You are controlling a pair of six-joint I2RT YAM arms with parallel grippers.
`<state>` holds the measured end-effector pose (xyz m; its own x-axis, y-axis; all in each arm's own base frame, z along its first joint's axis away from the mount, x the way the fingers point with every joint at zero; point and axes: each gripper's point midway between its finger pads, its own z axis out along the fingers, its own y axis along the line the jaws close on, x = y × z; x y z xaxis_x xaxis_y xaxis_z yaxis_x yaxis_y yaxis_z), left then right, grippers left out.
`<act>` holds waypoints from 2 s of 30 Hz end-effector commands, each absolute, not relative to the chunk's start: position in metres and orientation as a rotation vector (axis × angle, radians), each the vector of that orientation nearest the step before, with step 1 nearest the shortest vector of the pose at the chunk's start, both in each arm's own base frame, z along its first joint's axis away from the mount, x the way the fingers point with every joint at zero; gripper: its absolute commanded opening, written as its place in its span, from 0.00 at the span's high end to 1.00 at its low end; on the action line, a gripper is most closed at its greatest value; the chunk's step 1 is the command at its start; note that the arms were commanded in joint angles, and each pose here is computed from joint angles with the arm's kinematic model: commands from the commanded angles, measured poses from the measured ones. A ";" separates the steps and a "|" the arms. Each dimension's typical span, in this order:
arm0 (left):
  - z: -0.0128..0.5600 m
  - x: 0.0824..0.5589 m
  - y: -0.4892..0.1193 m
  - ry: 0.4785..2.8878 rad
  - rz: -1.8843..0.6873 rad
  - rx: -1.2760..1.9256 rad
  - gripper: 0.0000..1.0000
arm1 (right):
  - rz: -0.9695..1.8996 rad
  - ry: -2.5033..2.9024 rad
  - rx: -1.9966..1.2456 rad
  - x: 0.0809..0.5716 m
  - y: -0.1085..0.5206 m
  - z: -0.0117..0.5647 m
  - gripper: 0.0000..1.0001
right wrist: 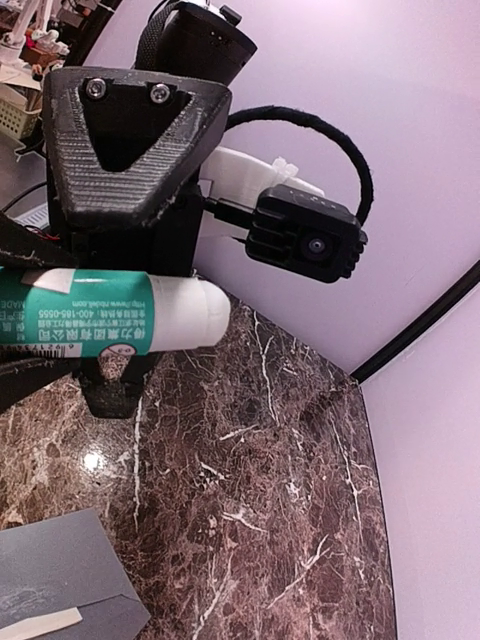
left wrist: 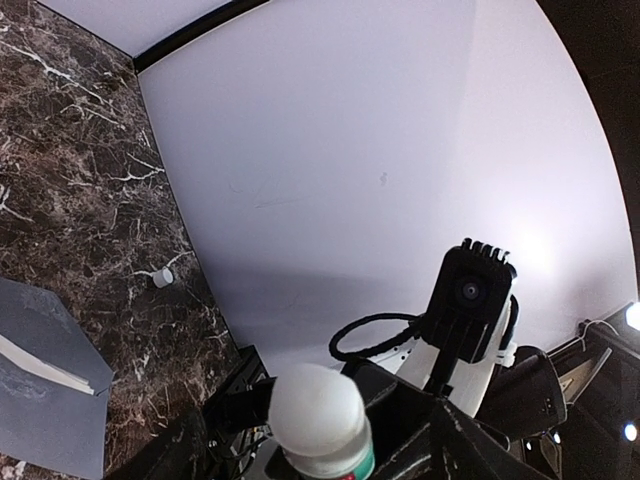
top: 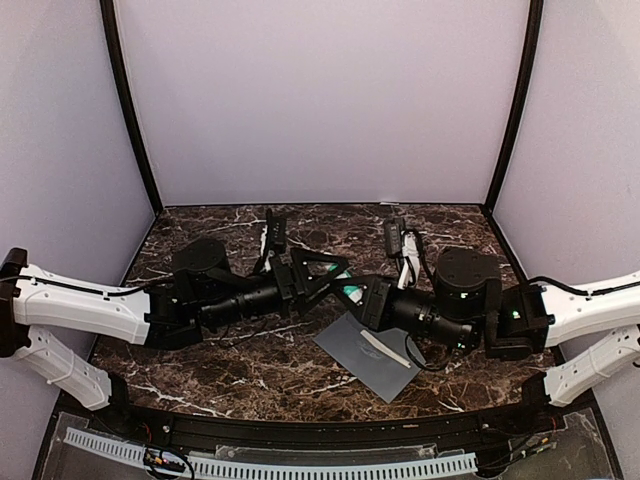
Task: Place the letter into the envelope and seal it
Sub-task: Adjust the solid glue.
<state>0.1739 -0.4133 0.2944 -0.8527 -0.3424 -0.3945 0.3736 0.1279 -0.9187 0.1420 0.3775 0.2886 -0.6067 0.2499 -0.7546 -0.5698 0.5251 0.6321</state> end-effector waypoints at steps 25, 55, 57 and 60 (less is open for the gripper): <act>0.327 0.171 -0.412 1.763 -1.883 -0.002 0.99 | 1.220 1.902 -0.304 0.123 0.383 0.294 0.69; 0.323 0.166 -0.418 1.794 -1.859 0.072 1.00 | 1.357 1.888 -0.321 0.107 0.368 0.300 0.74; 0.321 0.165 -0.420 1.798 -1.865 0.074 1.00 | 1.363 1.889 -0.327 0.107 0.370 0.300 0.74; 0.320 0.164 -0.422 1.799 -1.875 0.078 1.00 | 1.363 1.894 -0.335 0.106 0.374 0.299 0.73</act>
